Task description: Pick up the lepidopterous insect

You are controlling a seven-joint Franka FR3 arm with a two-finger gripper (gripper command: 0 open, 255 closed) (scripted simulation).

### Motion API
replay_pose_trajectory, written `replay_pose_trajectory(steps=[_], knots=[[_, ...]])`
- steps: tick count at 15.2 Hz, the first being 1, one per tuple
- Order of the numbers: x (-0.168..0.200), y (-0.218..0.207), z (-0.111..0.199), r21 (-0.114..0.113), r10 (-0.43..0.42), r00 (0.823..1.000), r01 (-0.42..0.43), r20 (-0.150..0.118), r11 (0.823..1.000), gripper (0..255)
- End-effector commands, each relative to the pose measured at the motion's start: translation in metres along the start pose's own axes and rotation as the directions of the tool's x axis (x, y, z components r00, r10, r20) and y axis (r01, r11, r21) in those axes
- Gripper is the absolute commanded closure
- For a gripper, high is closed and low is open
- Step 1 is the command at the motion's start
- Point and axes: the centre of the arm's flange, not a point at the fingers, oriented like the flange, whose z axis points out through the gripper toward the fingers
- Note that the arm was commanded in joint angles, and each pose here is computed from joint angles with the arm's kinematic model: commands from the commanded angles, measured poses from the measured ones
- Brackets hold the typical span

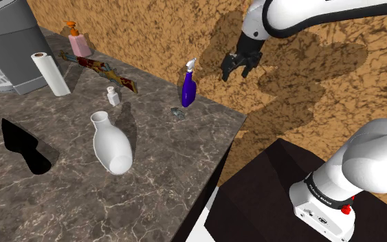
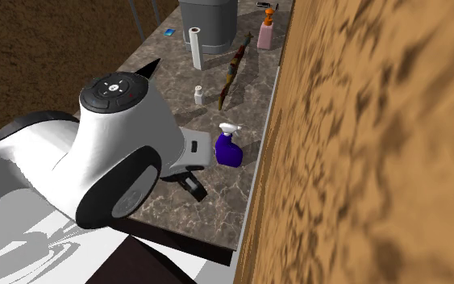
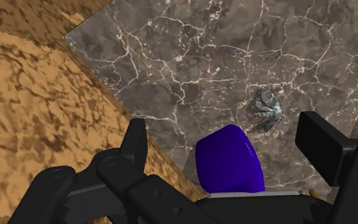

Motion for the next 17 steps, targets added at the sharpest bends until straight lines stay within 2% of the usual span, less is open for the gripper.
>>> replay_pose_trajectory(steps=[1,17], knots=[[0.006,-0.014,0.025,-0.002,0.003,1.000,-0.003,-0.009,1.000,0],[0.080,-0.116,0.193,-0.029,0.020,0.998,-0.022,-0.062,0.999,0]])
